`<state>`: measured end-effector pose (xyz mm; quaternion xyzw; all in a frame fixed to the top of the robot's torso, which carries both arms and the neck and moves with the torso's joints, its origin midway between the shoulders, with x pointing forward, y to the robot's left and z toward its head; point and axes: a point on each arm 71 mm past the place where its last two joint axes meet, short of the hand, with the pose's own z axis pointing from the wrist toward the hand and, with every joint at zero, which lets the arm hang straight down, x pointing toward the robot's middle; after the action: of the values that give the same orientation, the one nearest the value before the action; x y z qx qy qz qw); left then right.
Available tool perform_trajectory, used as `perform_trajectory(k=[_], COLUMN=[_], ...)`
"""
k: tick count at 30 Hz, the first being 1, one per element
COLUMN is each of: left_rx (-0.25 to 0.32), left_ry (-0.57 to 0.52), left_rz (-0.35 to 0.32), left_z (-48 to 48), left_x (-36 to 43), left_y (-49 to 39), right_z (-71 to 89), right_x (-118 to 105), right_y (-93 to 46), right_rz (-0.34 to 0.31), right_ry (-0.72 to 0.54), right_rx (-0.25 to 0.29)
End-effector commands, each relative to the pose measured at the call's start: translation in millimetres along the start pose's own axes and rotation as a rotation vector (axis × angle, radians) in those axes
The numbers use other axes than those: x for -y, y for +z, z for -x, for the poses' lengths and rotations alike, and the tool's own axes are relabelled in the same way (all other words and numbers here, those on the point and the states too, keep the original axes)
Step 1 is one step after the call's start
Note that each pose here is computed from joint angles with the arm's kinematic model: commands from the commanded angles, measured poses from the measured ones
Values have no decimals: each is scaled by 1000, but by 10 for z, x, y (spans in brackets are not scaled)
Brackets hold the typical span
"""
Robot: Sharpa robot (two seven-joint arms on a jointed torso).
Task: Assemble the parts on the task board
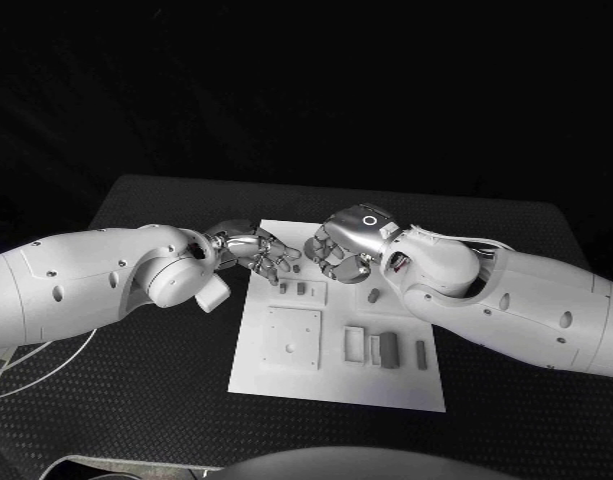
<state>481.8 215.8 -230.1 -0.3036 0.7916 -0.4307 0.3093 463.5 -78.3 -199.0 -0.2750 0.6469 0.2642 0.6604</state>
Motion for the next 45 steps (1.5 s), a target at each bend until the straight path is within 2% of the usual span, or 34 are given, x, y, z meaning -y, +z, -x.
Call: perform_trajectory(k=[1,10,20,26,45], left_rx=[-5,-34,-93,-121,-97], left_ry=[-73,-67,-3,9,-9], left_rz=[-20,-24,22,25,18], left_z=[-43,-135,-212,-260,-243], left_x=[39,85,68,79,88], left_y=[16,64,70,77,87], right_z=[-1,4,7,11,13], right_x=[-15,-38,-48,-57,-87], right_y=[8,19,28,35,42], right_rz=[4,9,11,13,23], right_ry=[4,6,7,8,15], right_rx=[-4,-3,-2,-1,-9])
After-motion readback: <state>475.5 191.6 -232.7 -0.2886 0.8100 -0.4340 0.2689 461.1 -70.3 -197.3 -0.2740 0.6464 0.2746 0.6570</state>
